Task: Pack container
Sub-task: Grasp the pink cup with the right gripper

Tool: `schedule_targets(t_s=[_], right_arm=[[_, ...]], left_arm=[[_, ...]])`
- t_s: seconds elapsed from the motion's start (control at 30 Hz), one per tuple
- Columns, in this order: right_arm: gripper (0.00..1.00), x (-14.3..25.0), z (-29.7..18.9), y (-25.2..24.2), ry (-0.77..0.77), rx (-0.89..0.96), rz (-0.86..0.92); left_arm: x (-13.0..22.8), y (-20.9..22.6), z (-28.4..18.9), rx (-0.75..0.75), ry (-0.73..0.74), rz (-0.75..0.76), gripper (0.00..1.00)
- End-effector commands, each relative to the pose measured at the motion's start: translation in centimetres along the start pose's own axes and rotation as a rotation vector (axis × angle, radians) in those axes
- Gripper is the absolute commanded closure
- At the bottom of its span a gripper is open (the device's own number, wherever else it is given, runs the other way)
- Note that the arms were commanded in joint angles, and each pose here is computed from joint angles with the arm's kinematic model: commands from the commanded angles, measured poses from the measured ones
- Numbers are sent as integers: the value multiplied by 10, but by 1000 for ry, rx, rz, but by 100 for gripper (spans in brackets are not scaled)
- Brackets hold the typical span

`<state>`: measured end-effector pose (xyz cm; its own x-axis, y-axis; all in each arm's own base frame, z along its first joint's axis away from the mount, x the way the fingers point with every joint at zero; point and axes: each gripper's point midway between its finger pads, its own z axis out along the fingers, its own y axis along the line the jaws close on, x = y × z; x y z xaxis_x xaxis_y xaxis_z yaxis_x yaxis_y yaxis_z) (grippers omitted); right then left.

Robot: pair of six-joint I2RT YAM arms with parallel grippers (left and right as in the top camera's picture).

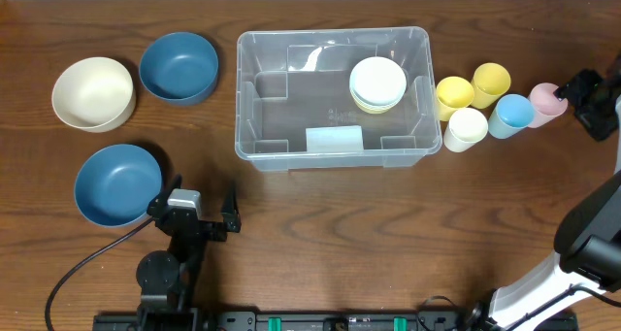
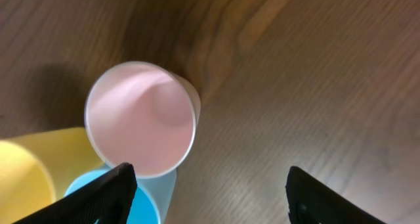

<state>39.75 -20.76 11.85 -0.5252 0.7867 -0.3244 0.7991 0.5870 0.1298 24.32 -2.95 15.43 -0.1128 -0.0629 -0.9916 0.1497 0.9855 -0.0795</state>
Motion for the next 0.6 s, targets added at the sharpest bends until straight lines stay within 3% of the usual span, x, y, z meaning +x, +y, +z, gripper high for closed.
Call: schedule_targets(t_s=[0.0,0.57], right_arm=[[27,5,9,-3,-7,3,-8],[42,25,77,-10,60,41,-14]], left_arm=[[17,1,1,3,52,-2,2],[17,1,1,3,52,-2,2]])
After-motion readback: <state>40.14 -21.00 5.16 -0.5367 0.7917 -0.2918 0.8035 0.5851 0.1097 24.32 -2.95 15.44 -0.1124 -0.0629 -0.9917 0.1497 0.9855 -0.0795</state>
